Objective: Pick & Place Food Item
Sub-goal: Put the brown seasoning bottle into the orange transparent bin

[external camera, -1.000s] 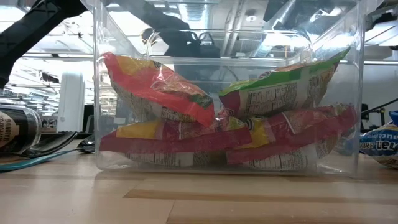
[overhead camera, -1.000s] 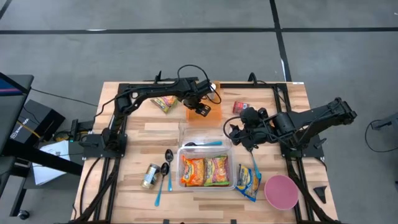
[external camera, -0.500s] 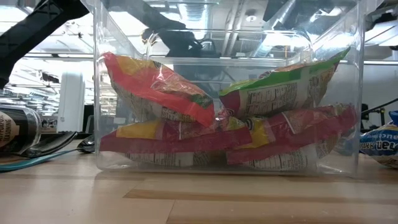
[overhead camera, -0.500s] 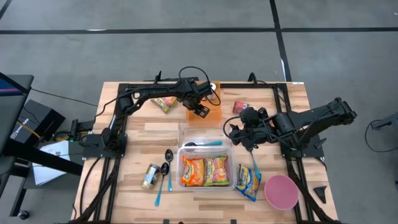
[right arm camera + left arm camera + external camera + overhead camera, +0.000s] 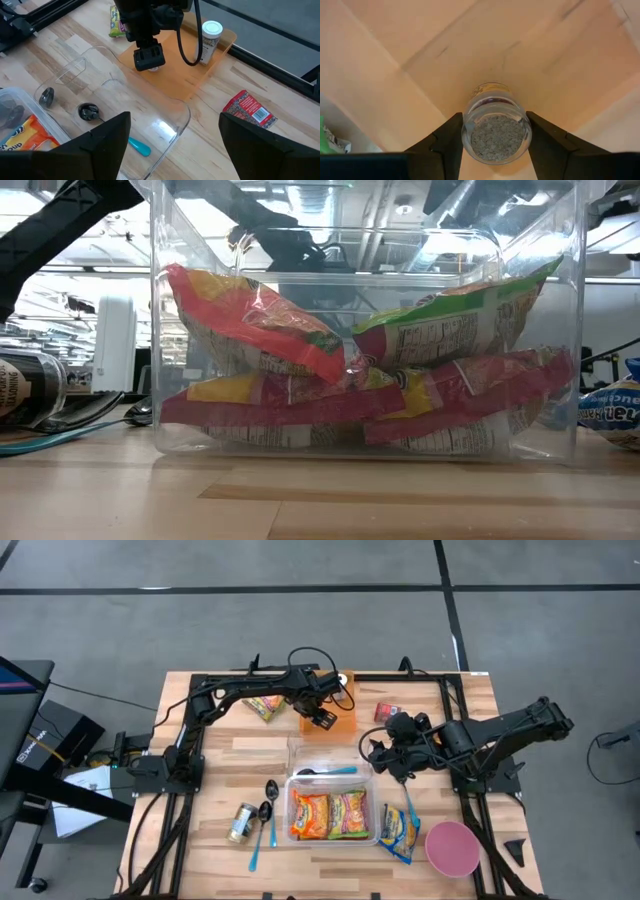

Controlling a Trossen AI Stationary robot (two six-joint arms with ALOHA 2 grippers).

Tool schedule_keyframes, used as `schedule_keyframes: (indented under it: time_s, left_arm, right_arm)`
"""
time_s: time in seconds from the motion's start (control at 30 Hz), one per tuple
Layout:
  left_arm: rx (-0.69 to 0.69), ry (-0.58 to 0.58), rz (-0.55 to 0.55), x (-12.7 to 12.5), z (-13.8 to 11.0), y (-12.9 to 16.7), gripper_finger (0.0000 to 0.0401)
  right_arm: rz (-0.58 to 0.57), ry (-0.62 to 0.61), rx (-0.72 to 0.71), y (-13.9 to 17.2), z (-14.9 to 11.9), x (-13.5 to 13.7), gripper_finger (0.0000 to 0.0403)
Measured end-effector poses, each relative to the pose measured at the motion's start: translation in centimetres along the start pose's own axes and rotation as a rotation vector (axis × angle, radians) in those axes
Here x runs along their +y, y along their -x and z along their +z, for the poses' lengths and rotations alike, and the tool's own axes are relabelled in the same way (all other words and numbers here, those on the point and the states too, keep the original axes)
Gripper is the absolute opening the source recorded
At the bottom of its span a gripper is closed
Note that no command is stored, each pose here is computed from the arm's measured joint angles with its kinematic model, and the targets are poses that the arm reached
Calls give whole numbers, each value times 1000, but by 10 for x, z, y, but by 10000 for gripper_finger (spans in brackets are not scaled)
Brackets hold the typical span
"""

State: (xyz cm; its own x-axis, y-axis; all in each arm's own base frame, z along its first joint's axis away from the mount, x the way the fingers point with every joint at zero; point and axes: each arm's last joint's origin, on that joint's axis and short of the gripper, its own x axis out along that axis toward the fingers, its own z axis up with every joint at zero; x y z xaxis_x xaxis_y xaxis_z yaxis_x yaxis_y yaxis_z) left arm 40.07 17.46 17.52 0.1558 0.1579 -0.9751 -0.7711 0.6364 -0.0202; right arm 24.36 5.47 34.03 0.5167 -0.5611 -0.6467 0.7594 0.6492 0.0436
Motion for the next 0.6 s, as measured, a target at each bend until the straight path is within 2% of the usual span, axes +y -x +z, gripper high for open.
schedule_keyframes:
  time_s: [0.17,0.43,0.6]
  left_arm:
    - [-2,0,3,0,0,0,201]
    - [-2,-1,3,0,0,0,184]
    - [-4,0,1,0,0,0,211]
  right_arm:
    - [1,-1,-1,0,0,0,299]
    - [2,-2,-1,0,0,0,299]
    - [2,-2,-1,0,0,0,299]
